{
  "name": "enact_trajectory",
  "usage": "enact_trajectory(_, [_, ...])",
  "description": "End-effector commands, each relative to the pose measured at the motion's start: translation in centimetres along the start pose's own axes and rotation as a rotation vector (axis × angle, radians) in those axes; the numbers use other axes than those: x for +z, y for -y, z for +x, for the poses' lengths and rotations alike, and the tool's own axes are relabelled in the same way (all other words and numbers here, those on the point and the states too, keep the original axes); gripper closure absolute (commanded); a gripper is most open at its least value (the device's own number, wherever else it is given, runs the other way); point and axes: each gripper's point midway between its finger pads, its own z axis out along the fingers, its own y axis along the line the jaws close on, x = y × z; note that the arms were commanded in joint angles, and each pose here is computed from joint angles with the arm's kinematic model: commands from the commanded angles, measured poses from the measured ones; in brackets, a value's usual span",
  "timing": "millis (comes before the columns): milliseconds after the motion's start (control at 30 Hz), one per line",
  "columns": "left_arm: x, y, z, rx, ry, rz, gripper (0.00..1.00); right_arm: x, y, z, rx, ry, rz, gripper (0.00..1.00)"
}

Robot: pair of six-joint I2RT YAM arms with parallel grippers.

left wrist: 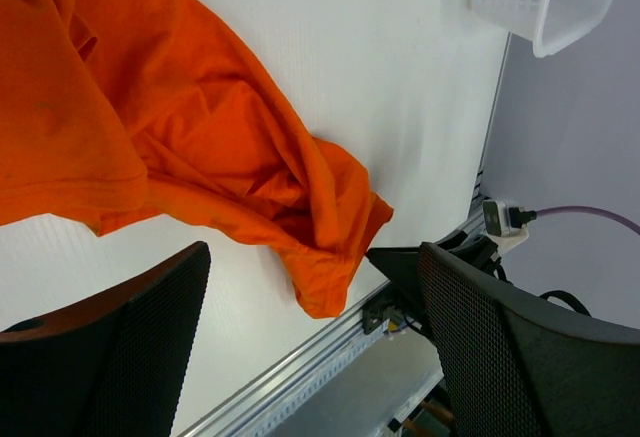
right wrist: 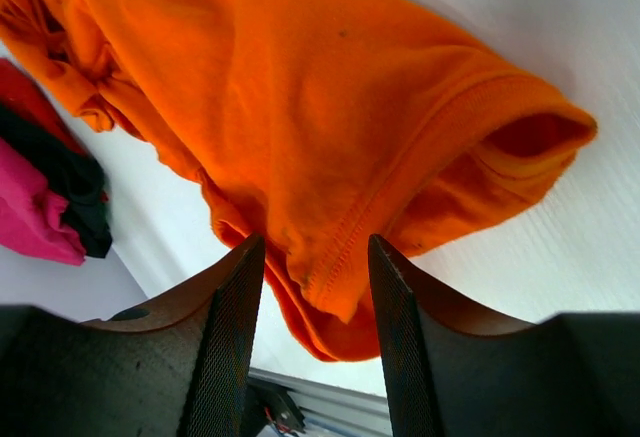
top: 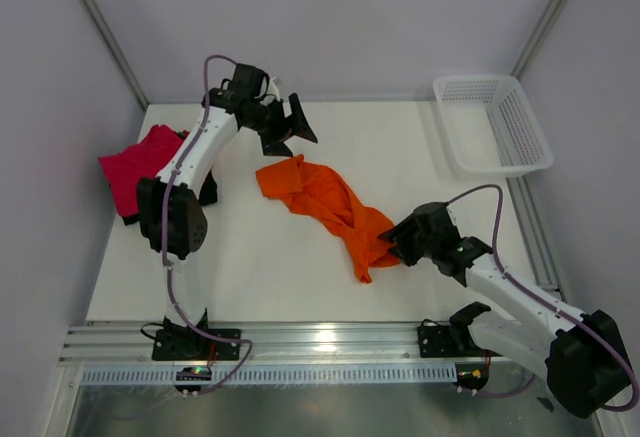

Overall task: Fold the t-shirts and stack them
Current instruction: Flatten out the tshirt

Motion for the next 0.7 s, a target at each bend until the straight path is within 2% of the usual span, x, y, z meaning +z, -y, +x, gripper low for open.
enact_trajectory(0, [-0.4, 0.8, 0.0, 0.014, 0.008, 0.051, 0.14, -0.1, -3.0, -1.9, 0.060, 0.103, -0.142, 0.50])
enact_trajectory(133, [-0.3, 0.4, 0.1, 0.012, 0.003, 0.041, 0.14, -0.1, -4.5, -2.5, 0.083, 0.129, -0.211, 0.50])
enact_trajectory(400, [-1.3, 0.4, -0.1, 0.046, 0.025, 0.011, 0.14, 1.2, -4.6, -1.8, 0.075, 0.084, -0.192, 0.51])
enact_trajectory(667, [-1.5, 0.5, -0.2, 0.053, 0.028, 0.002, 0.14, 0.1, -3.3, 0.6, 0.067, -0.047, -0.121, 0.52])
